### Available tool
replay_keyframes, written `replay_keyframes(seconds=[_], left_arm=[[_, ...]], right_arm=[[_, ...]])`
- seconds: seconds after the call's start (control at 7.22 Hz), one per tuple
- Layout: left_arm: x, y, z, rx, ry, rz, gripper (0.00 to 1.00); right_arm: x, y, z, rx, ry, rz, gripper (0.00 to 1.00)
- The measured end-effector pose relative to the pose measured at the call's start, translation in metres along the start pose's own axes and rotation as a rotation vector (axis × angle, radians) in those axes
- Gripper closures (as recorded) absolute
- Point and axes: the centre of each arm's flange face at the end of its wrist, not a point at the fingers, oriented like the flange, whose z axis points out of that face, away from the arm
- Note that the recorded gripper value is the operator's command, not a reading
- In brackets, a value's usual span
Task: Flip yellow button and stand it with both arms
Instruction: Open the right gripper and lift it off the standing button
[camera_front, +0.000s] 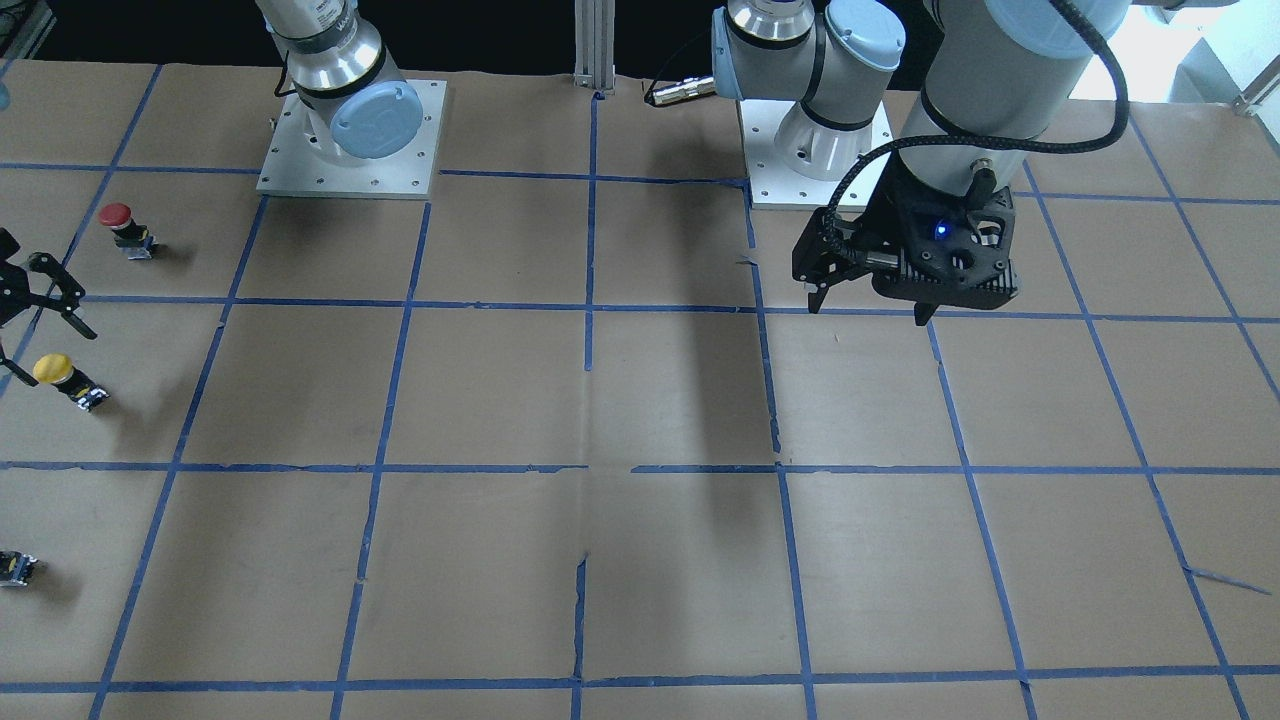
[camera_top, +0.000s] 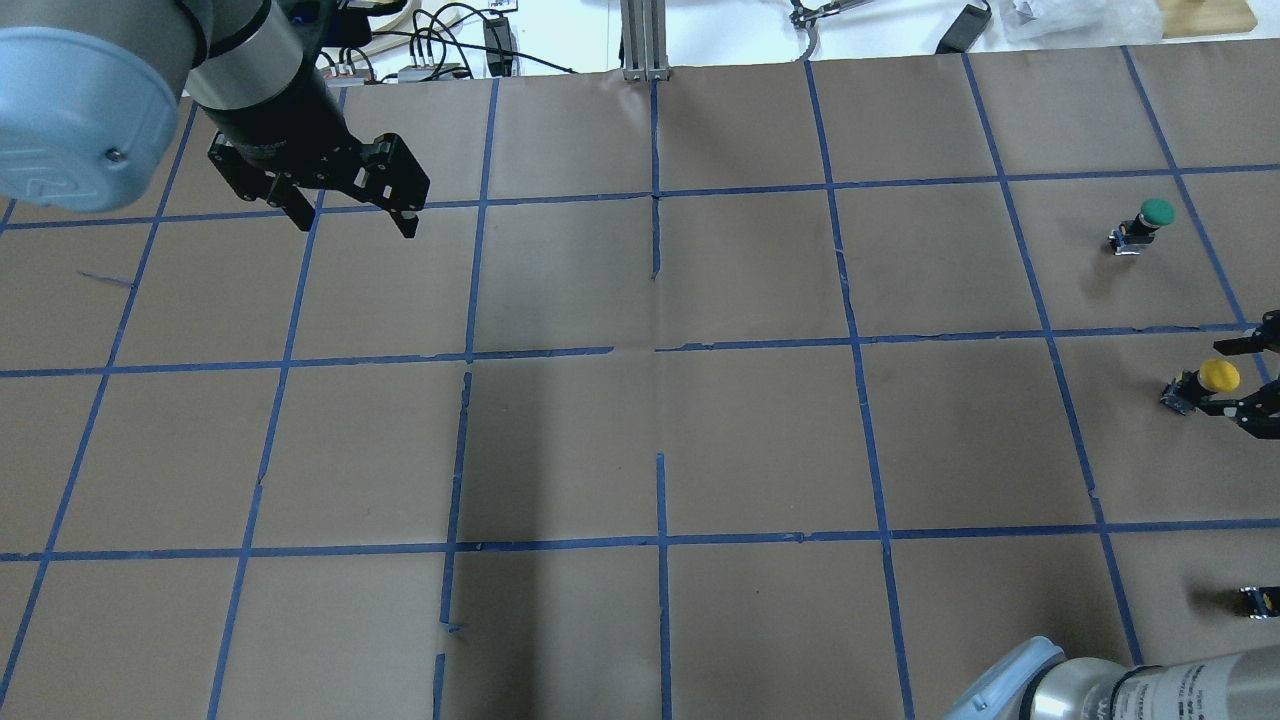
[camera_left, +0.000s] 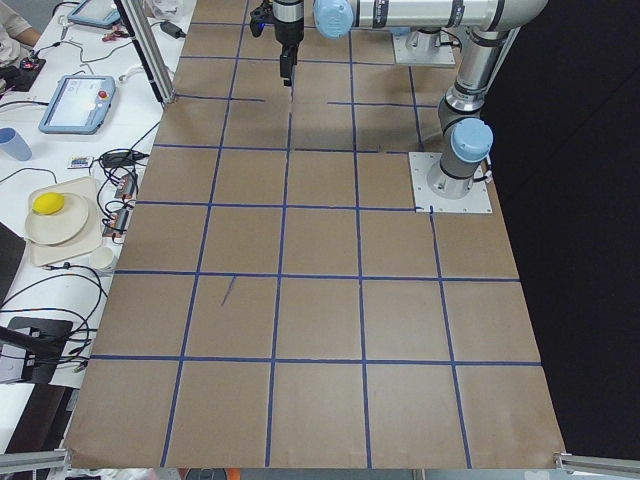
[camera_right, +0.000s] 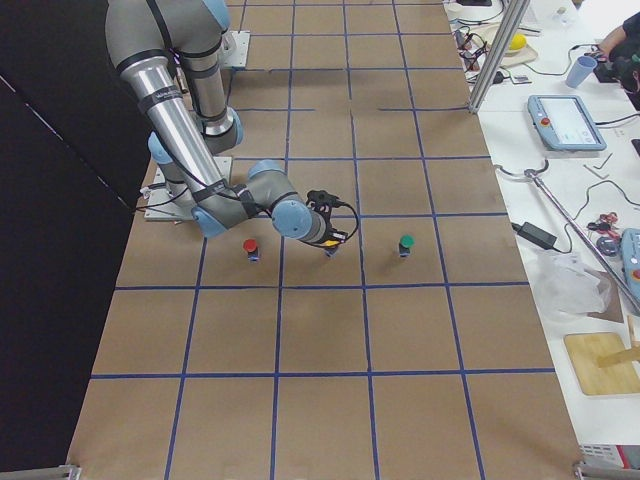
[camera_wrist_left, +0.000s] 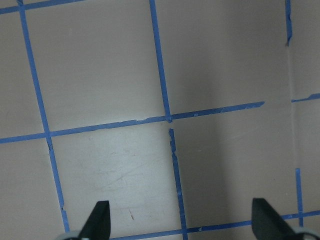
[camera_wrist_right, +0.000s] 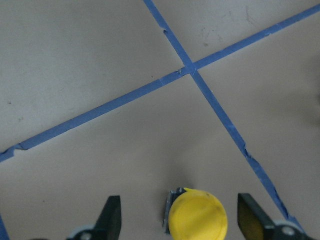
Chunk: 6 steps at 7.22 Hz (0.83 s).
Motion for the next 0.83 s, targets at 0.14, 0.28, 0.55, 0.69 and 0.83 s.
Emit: replay_keyframes(seconds=[0.14,0.28,0.55,0.69,0.83], left_arm=[[0.000,0.001,-0.001,0.003,0.001,0.001,0.00],[0.001,0.001,-0.002,0.003,0.002,0.002,0.00],[0.001,0.000,0.000,0.001,0.004,0.002,0.00],[0.001,0.000,0.000,0.001,0.005,0.003,0.00],[0.001,0.001,-0.002,0.005,0.005,0.005,0.00]], right_arm=[[-0.004,-0.012,-0.020,-0.045,0.005,0.106,0.01],[-0.011,-0.031,-0.044,-0.084,0.026,0.227,0.01],[-0.027,-0.092,-0.079,-0.169,0.052,0.473,0.00],[-0.031,-0.131,-0.093,-0.224,0.052,0.609,0.00],[-0.032,-0.175,-0.109,-0.265,0.048,0.768,0.00]])
